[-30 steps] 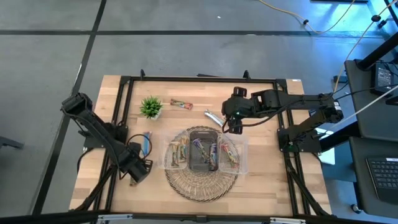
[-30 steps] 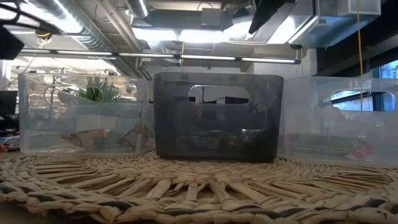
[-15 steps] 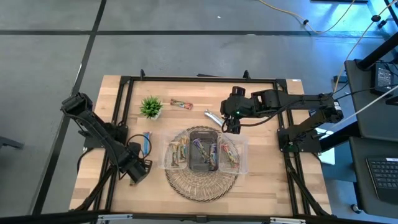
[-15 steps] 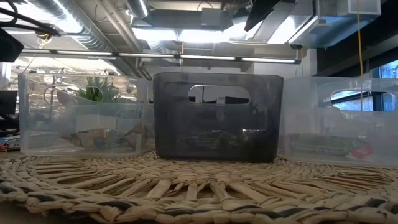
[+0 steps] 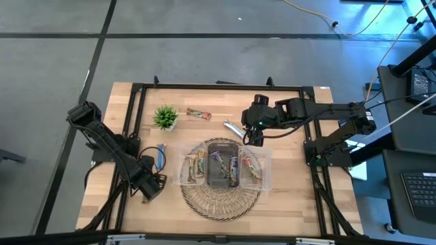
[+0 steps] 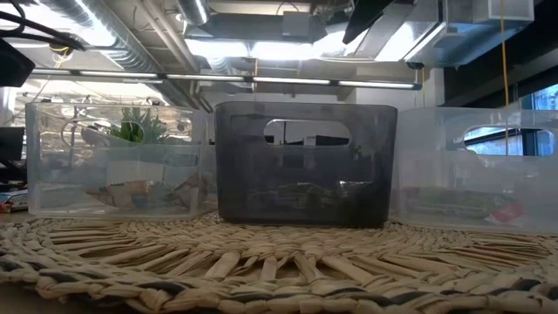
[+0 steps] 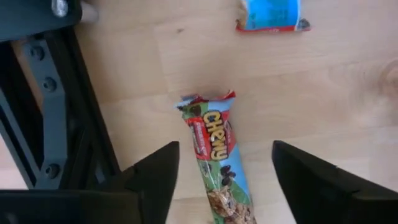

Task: Pick and place Granola Bars by type
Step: Put the red granola bar into the right transparent bin

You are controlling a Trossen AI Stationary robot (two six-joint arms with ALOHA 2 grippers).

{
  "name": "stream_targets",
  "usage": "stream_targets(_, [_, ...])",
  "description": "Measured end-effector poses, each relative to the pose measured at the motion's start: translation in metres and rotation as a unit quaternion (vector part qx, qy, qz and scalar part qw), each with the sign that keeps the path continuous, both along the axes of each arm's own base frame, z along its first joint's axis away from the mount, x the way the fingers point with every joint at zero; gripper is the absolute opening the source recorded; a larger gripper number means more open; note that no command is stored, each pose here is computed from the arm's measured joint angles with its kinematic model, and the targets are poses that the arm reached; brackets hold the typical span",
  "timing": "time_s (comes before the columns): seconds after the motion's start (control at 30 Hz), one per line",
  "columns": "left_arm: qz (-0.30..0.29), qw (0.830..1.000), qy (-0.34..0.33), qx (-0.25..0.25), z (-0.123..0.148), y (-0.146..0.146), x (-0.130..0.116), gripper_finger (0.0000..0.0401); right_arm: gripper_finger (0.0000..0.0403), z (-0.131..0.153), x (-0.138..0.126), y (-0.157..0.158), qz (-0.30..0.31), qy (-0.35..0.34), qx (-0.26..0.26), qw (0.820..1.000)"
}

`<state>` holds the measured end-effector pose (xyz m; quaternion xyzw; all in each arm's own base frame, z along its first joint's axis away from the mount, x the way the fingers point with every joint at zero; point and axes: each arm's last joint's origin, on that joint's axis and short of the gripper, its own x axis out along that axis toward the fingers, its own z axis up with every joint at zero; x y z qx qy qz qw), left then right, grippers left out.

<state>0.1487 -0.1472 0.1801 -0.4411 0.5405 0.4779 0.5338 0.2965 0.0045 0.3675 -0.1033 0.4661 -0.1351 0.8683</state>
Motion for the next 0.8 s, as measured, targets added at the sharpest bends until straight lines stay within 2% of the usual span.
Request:
stream_targets(0.1, [-0.019, 1.000, -0.007, -0.005, 0.000, -0.001, 0.001, 0.0271, 0.0297, 0.000, 0.000, 0.000, 0.000, 0.000, 0.000, 1.000])
stream_targets(0.23, [-0.026, 1.000, -0.008, -0.006, -0.001, -0.002, 0.002, 0.0277, 0.0297, 0.000, 0.000, 0.000, 0.000, 0.000, 0.000, 1.000])
stream_targets(0.5, [-0.004, 1.000, -0.006, 0.020, -0.004, -0.006, -0.004, 0.0266, 0.0297, 0.001, 0.001, 0.000, -0.001, -0.009, 0.001, 1.000])
stream_targets(0.67, [-0.008, 1.000, -0.006, 0.018, -0.005, -0.008, -0.006, 0.0256, 0.0297, 0.002, 0.003, 0.000, -0.001, -0.019, 0.002, 1.000])
stream_targets(0.8, [-0.003, 1.000, 0.004, 0.014, -0.017, -0.004, -0.011, 0.0249, 0.0297, 0.002, 0.003, 0.000, -0.001, -0.019, 0.002, 1.000])
